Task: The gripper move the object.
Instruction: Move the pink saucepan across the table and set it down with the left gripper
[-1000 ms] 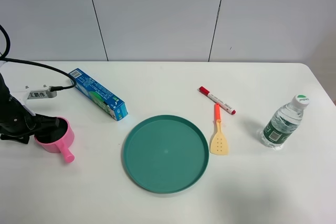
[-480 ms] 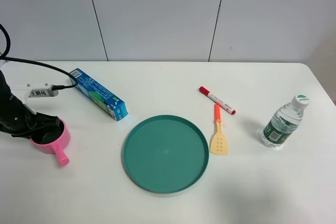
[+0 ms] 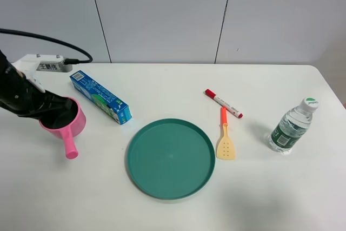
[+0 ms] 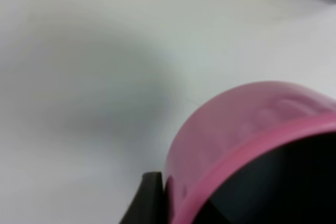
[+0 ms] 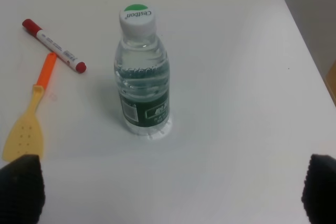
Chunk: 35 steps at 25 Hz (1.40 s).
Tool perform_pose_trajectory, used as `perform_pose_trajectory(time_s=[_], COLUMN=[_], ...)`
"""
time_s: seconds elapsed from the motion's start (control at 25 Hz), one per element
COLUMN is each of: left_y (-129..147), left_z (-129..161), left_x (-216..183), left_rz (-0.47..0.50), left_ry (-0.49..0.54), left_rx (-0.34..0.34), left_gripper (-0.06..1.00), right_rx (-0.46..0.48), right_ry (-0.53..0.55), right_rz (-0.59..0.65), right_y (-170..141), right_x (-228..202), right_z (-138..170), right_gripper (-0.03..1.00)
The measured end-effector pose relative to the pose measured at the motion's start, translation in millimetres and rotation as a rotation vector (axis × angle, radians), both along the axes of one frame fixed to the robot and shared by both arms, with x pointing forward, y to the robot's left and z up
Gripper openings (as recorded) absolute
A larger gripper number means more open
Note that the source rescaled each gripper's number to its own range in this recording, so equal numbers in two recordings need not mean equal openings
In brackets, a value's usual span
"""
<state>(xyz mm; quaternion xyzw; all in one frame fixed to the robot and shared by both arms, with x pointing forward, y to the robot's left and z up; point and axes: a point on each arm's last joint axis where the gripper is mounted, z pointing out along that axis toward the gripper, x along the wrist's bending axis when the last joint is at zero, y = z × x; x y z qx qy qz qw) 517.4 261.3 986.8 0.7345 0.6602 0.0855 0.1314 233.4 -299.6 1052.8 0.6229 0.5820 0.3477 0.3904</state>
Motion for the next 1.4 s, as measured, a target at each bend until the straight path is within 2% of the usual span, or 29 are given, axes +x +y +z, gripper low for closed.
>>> perform_pose_trajectory(time_s=[0.12, 0.32, 0.56, 0.96, 1.12, 1.4], left_y=[-20.0, -54.9, -91.8, -135.6, -149.1, -164.9], left_z=[26.0, 65.6, 81.3, 63.4, 45.7, 12.2], left_x=[6.5, 22.2, 48.8, 111.8, 135.8, 164.6], left_rz=[-0.052, -0.146, -0.223, -0.299, -0.387, -0.472], left_ry=[-0.013, -0.097, -0.103, -0.108, -0.116, -0.102], left_rx=[-0.019, -0.049, -0.06, -0.053, -0.022, 0.01], left_gripper=[0.0, 0.0, 0.0, 0.0, 0.0, 0.0], right_rx=[0.0, 0.0, 0.0, 0.0, 0.0, 0.0], right_ry=[0.0, 0.0, 0.0, 0.0, 0.0, 0.0], right_rz=[0.0, 0.0, 0.0, 0.0, 0.0, 0.0], right_y=[0.0, 0.0, 0.0, 0.0, 0.0, 0.0], right_x=[0.0, 0.0, 0.0, 0.0, 0.0, 0.0], right_z=[0.0, 0.0, 0.0, 0.0, 0.0, 0.0], right_gripper=[1.0, 1.0, 1.0, 1.0, 1.0, 1.0])
